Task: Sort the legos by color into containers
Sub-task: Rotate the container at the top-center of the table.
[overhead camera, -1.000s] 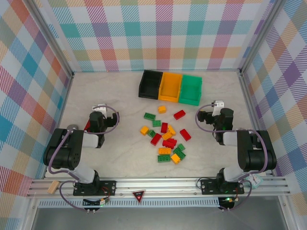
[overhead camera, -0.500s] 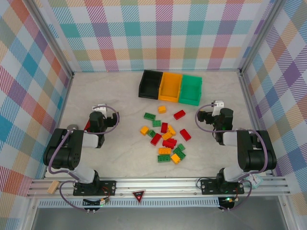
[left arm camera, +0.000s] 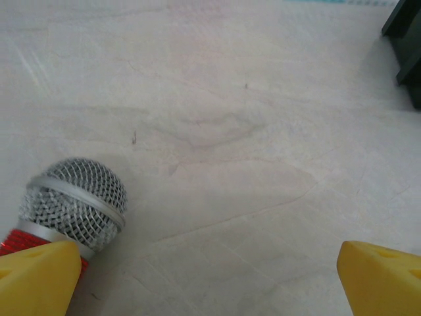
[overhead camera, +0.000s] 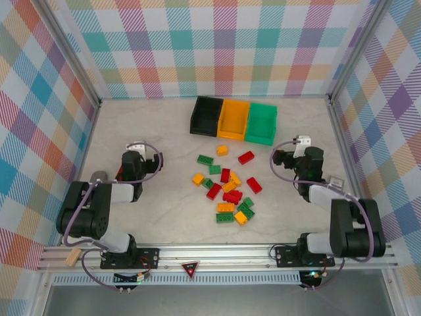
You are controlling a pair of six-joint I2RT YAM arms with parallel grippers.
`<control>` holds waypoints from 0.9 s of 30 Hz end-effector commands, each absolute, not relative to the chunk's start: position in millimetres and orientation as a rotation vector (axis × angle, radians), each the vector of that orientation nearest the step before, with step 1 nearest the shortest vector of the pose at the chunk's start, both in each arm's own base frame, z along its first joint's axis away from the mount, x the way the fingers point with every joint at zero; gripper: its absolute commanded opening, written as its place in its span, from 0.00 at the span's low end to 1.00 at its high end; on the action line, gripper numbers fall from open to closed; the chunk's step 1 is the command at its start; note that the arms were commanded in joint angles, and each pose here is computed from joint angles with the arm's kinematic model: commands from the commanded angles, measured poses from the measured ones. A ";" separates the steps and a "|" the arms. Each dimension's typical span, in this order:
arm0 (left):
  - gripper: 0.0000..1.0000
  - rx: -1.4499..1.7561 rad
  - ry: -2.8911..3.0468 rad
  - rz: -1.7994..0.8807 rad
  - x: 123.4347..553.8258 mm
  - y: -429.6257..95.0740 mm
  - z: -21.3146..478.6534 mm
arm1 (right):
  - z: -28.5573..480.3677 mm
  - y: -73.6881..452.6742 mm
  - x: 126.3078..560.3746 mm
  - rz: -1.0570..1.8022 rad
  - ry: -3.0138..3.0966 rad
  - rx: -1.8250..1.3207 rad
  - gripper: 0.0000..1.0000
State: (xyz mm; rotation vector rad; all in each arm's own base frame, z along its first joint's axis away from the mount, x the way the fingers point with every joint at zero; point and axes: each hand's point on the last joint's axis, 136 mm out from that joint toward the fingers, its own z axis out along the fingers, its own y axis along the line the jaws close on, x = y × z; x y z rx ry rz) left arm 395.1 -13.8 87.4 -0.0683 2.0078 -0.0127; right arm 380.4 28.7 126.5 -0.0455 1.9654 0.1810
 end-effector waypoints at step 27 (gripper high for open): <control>0.83 -0.217 2.341 -0.835 519.1 -163.5 113.7 | 111.4 142.7 309.7 0.587 2.653 0.042 0.96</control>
